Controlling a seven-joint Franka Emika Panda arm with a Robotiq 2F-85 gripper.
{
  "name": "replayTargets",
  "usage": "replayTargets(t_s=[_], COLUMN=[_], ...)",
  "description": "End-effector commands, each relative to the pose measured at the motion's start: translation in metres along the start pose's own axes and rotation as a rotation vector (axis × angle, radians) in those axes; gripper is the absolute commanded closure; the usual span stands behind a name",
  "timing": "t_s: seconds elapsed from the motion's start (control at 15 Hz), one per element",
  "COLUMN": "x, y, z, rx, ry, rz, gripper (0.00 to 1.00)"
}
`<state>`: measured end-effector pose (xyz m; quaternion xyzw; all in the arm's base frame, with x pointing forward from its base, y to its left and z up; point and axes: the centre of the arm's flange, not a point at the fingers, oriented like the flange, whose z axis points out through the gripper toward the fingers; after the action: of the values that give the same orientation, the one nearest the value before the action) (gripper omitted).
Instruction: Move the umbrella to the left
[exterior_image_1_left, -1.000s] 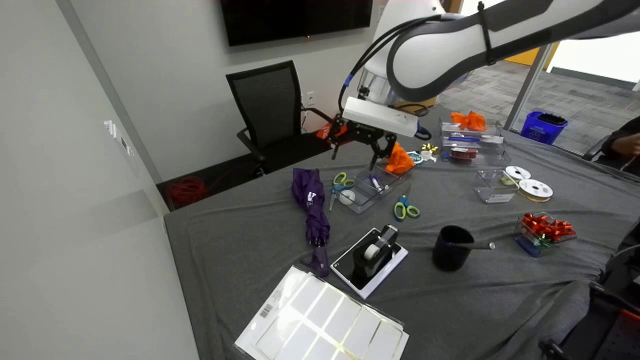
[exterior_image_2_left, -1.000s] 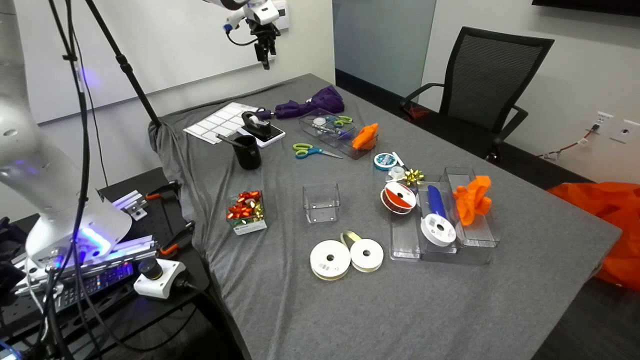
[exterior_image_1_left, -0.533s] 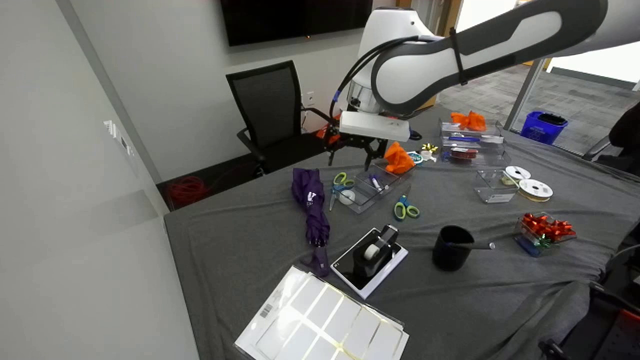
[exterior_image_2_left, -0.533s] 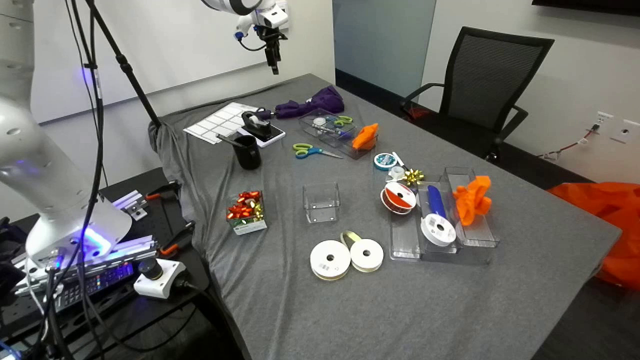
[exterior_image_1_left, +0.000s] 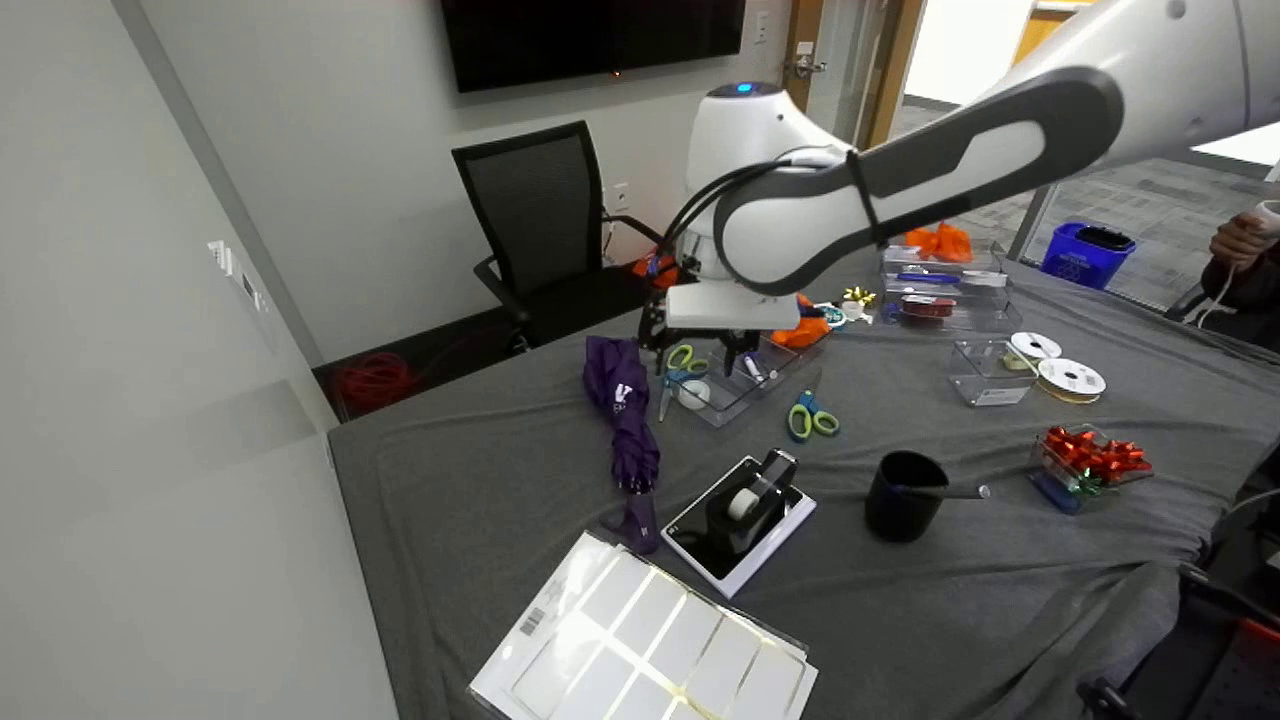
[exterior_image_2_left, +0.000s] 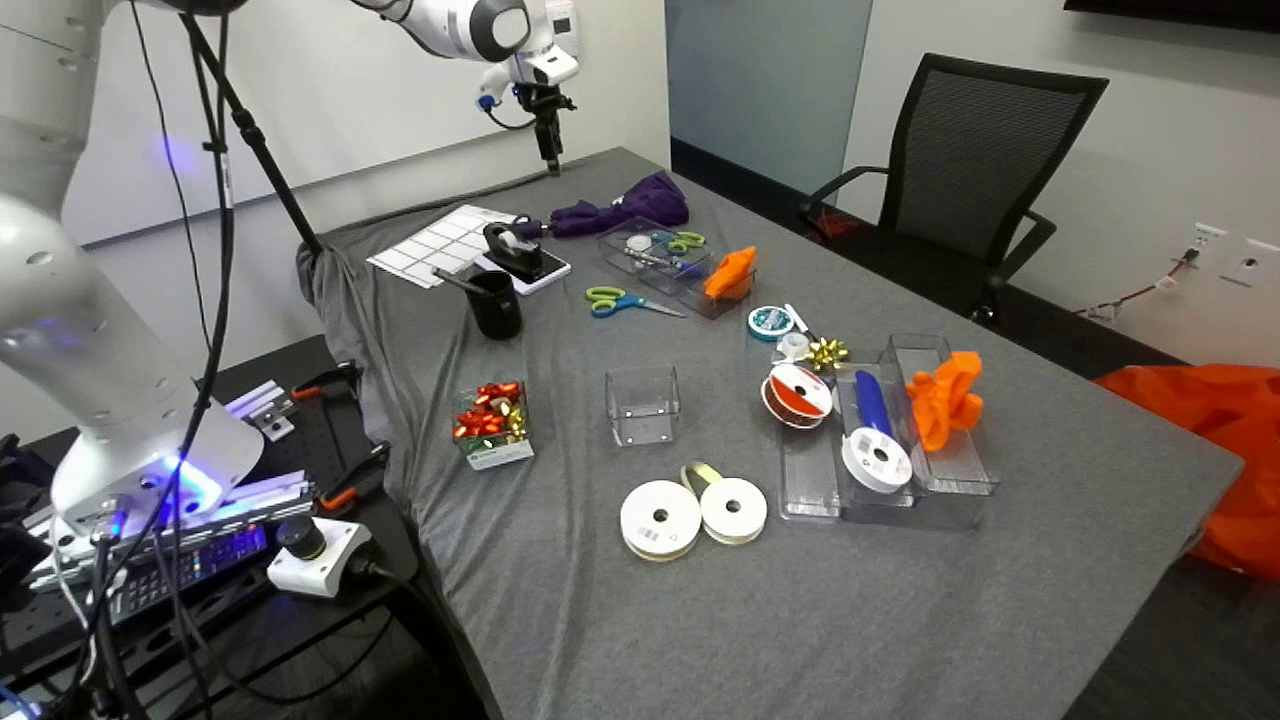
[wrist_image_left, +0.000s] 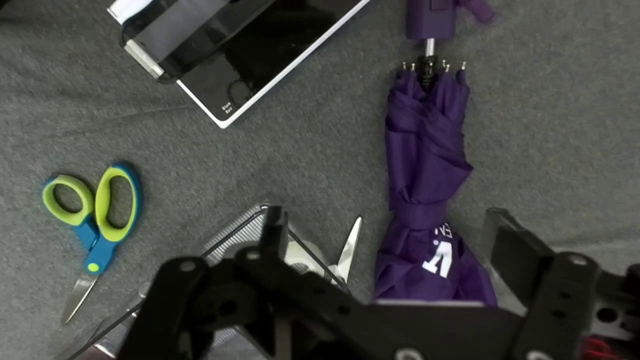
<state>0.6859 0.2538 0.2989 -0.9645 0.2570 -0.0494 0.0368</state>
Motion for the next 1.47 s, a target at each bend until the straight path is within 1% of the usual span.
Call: replayTargets(t_s=[0.0,0.2,0.4,0.67,0.93,1.07,1.2,1.4], x=[0.010,0.009,0.012,0.019,0.017,0.013,0.012,0.012], y=[-0.031,-0.039,-0.044,-0.054,-0.060,-0.061,-0.064,-0.068], z=[0.051,0.079,0.093,0.117,0.146,0.156,0.159,0.164], rx=[-0.065,-0.075,-0.031,-0.048,-0.084,-0.091,-0.075,-0.072], ry=[0.013,0.020,0.012,0.010,-0.026,-0.034,-0.024,-0.010], rz=[-0.051,-0.075,-0.073,-0.080,-0.120,-0.157,-0.185,-0.210], gripper=[0.00,0.00,0.00,0.00,0.00,0.00,0.00,0.00])
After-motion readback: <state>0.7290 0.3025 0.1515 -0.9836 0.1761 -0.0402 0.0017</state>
